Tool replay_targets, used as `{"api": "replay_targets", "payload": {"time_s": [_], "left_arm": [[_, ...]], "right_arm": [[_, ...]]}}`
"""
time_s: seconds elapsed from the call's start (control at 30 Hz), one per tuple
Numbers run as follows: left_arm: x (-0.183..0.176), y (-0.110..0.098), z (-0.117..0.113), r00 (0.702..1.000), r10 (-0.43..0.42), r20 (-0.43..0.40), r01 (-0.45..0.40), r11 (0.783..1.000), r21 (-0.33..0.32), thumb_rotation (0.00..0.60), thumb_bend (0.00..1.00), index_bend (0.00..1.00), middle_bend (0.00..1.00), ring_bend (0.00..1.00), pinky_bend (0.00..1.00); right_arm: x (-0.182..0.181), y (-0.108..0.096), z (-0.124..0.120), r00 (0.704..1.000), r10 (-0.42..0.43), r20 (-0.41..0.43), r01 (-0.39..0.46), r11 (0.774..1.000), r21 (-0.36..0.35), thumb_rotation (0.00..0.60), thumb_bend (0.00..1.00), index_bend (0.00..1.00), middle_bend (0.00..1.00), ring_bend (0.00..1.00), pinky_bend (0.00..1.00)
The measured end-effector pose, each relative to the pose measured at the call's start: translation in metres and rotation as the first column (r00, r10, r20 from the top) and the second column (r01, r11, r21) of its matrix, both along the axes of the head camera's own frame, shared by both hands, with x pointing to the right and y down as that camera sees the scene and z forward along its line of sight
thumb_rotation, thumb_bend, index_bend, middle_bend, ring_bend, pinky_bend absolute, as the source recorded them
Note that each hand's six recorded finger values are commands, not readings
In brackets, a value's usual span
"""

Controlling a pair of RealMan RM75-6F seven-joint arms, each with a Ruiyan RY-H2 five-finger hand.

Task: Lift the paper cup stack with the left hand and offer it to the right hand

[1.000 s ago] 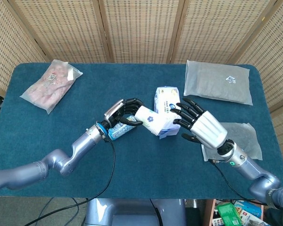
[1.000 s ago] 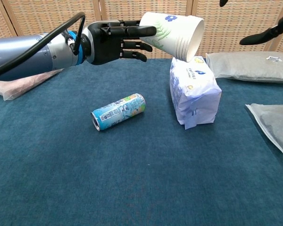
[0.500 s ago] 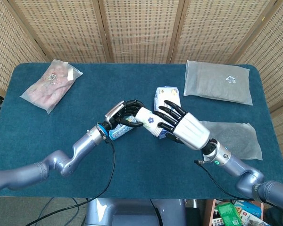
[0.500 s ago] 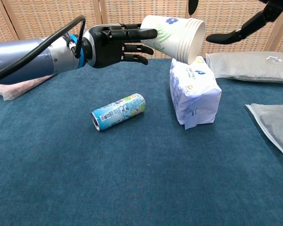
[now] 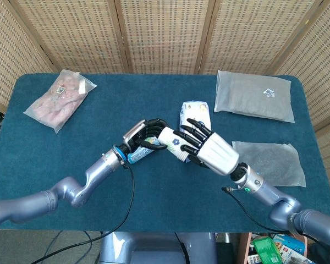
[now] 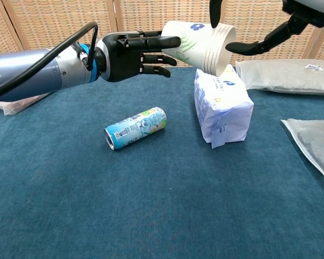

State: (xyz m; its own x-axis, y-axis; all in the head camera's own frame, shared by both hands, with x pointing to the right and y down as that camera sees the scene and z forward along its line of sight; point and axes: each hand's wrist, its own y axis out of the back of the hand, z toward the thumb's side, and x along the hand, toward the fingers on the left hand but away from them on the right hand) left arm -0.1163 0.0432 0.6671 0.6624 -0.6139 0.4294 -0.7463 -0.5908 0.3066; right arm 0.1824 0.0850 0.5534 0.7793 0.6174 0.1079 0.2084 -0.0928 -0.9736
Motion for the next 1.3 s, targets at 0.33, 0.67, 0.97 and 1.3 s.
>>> {"api": "replay_targets", "payload": {"time_s": [0.33, 0.67, 0.97, 1.3], "left_arm": [[0.001, 0.001, 0.002, 1.000, 0.005, 0.003, -0.005, 1.000, -0.006, 0.600, 0.18, 0.51, 0.49, 0.48, 0.51], [0.003, 0.003, 0.003, 1.000, 0.006, 0.003, -0.006, 1.000, -0.009, 0.600, 0.18, 0.51, 0.49, 0.48, 0.51], [0.002, 0.002, 0.005, 1.000, 0.004, 0.007, -0.004, 1.000, -0.012, 0.600, 0.18, 0.51, 0.49, 0.48, 0.51], [0.002, 0.003, 0.007, 1.000, 0.008, 0.008, -0.008, 1.000, -0.016, 0.600, 0.18, 0.51, 0.49, 0.48, 0.51]], "right_arm": [[-0.011, -0.001, 0.000, 1.000, 0.003, 0.026, -0.003, 1.000, 0.003, 0.600, 0.48, 0.51, 0.29, 0.22, 0.18], [-0.022, -0.005, -0.002, 0.999, 0.003, 0.039, -0.003, 1.000, 0.008, 0.600, 0.50, 0.51, 0.30, 0.22, 0.18], [-0.022, -0.005, 0.002, 1.000, 0.000, 0.028, 0.000, 1.000, 0.008, 0.600, 0.51, 0.58, 0.30, 0.22, 0.18], [-0.022, -0.004, 0.003, 0.999, -0.004, 0.032, 0.004, 1.000, 0.008, 0.600, 0.53, 0.64, 0.31, 0.22, 0.18]]}}
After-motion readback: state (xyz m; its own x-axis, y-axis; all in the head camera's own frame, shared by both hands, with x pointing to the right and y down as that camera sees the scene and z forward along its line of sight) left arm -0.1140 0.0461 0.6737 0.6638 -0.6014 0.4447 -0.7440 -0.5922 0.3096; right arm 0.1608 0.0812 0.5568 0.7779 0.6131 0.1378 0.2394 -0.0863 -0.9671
